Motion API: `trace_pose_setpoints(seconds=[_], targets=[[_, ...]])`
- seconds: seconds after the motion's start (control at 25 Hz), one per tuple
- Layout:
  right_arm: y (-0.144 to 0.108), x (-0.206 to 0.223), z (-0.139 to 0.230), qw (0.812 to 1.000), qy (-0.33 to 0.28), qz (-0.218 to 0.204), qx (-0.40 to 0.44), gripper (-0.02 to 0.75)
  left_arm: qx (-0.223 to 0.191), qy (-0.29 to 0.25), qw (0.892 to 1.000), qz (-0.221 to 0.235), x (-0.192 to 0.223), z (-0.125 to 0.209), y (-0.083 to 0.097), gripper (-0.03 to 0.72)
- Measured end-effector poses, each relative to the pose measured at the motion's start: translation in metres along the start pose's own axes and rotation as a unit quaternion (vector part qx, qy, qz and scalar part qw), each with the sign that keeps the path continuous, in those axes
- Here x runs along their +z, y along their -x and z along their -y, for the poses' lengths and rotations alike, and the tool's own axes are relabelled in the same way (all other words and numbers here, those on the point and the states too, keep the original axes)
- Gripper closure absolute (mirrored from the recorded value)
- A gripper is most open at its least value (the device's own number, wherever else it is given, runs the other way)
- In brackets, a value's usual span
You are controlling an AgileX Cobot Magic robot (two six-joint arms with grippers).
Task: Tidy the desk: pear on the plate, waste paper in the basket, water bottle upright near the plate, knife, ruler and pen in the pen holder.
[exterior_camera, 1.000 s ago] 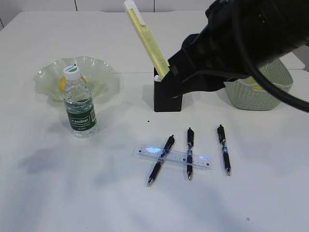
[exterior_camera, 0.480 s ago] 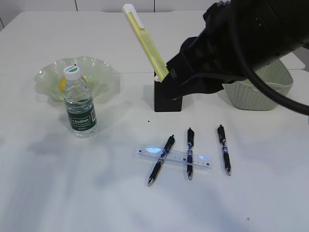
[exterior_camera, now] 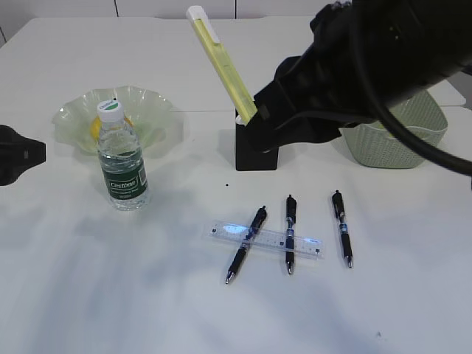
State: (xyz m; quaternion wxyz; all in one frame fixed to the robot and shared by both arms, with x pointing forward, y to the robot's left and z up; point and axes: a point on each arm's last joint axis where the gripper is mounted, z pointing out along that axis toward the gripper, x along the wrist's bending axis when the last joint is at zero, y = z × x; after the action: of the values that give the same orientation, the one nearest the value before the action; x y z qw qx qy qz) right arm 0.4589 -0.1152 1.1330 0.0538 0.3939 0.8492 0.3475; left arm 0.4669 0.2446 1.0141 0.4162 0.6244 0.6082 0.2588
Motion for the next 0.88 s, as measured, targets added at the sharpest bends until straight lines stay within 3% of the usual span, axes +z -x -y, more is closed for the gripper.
trace_pose_setpoints(seconds=[0.2,0.4,0.72,0.88], targets=[[0.000,0.000,-0.001,1.000,0.004,0.001,0.000,0.611,0.010,0.077,0.997,0.020,-0.022,0.010,0.007,0.222],[0.001,0.000,-0.003,1.000,0.016,0.003,0.000,0.611,0.014,0.149,0.987,0.050,-0.045,-0.001,0.017,0.222],[0.001,0.000,-0.004,1.000,0.020,0.004,-0.002,0.611,0.013,0.209,0.971,0.111,-0.070,-0.007,0.036,0.222],[0.001,0.000,-0.004,1.000,0.021,0.004,-0.003,0.611,-0.010,0.225,0.962,0.153,-0.075,-0.008,0.048,0.222]])
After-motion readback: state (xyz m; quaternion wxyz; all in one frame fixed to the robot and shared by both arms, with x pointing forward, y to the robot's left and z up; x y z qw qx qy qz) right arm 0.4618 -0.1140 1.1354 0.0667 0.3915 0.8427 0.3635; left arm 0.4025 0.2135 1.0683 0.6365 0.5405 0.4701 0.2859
